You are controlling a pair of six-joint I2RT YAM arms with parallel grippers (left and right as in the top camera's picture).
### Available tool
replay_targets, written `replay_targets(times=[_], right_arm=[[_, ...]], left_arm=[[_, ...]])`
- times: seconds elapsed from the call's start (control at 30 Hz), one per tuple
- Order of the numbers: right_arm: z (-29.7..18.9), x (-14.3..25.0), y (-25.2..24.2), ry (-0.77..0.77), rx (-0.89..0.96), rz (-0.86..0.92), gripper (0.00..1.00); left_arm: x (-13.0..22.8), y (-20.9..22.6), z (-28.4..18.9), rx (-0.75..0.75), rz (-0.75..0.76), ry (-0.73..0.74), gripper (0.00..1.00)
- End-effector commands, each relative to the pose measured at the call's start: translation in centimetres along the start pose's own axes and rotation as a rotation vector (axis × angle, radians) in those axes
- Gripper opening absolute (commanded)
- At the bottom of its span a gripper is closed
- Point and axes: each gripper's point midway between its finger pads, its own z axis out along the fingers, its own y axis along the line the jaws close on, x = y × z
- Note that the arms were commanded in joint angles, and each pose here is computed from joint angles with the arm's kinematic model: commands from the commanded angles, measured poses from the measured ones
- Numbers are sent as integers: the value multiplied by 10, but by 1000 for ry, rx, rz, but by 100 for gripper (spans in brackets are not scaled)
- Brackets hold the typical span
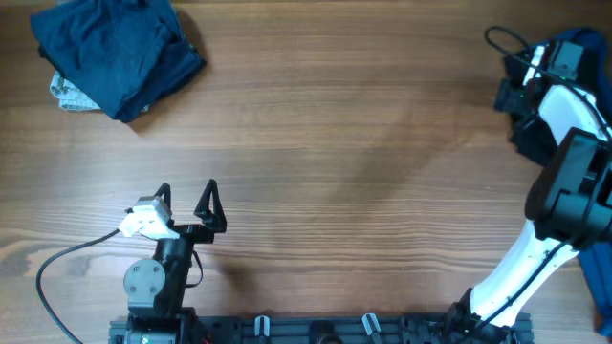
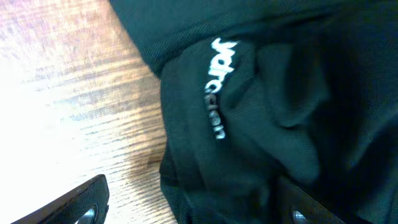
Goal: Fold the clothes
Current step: 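Reach the right gripper to the black shirt at the right edge, then grasp the black shirt with the right gripper and drag it to center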
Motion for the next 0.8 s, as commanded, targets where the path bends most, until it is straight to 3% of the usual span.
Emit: replay_targets(times=[0.0,0.1,0.2,0.3,0.53,0.67,0.77], right_arm=[[5,-2,-9,2,55,-29,87],[5,-2,-9,3,56,-30,80],[5,-3,-9,-1,56,-42,60],[5,-2,-11,4,65,-48,51],[8,5,-17,20,74,-42,53],[8,6,-18,21,75,-39,47],[9,7,-18,24,75,-40,48]], left_arm=[[1,3,0,-14,15,-3,100],[1,3,0,-14,15,-3,100],[1,3,0,-14,15,-3,100],[1,3,0,-14,15,-3,100],[1,3,0,-14,15,-3,100],[1,3,0,-14,15,-3,100],[1,3,0,-14,15,-3,100]])
